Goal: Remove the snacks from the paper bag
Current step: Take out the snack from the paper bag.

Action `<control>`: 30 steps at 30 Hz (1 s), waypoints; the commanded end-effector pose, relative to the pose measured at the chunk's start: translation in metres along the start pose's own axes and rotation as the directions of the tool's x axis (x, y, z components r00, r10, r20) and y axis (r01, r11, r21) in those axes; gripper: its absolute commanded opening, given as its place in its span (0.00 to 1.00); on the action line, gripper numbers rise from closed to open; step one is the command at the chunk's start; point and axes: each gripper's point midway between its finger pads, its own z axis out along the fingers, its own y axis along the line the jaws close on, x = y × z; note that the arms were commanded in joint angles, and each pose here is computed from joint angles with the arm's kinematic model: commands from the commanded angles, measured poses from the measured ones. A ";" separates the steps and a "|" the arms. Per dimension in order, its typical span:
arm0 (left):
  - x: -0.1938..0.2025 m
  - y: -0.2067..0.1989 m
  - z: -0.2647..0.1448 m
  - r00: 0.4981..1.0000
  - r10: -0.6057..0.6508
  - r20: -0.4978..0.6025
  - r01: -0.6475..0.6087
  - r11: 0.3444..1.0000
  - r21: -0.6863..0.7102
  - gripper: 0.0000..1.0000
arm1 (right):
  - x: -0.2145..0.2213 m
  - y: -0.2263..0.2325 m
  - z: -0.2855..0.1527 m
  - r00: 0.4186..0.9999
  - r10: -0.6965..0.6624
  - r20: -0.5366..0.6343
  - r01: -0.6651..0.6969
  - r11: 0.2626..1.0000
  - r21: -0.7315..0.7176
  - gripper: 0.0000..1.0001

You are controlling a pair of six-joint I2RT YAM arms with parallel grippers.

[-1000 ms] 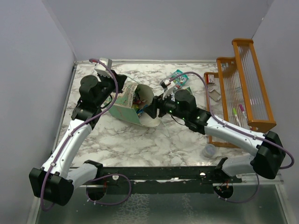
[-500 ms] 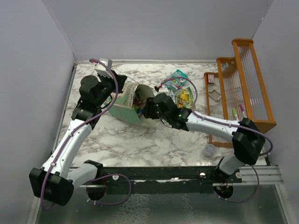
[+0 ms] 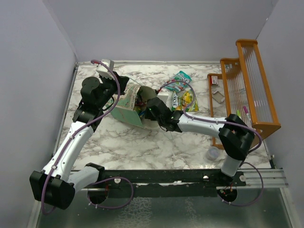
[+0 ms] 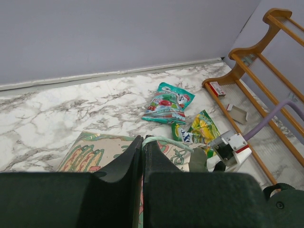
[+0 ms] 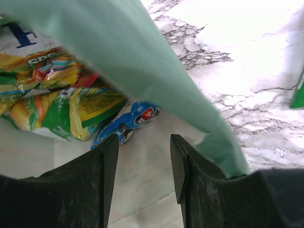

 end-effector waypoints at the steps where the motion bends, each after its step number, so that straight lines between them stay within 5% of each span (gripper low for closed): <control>1: -0.012 -0.003 -0.005 0.999 0.010 0.043 -0.010 1.000 0.011 0.00 | -0.015 0.009 0.016 0.996 0.031 0.088 -0.033 0.999 0.025 0.49; 18: -0.014 -0.005 -0.006 0.999 0.014 0.045 -0.015 1.000 0.014 0.00 | -0.014 0.013 0.057 0.984 0.010 0.179 -0.023 0.997 0.069 0.55; 24: -0.015 -0.005 -0.007 0.999 0.019 0.047 -0.020 1.000 0.012 0.00 | -0.016 0.020 0.068 0.980 -0.013 0.200 0.001 0.998 0.064 0.45; 28: -0.016 -0.005 -0.007 0.999 0.024 0.047 -0.025 1.000 0.010 0.00 | -0.021 0.021 0.061 0.982 -0.019 0.190 0.008 0.998 0.055 0.21; 30: -0.015 -0.005 -0.006 0.999 0.023 0.044 -0.023 1.000 0.011 0.00 | -0.026 0.023 0.055 0.981 -0.017 0.193 0.009 0.999 0.044 0.20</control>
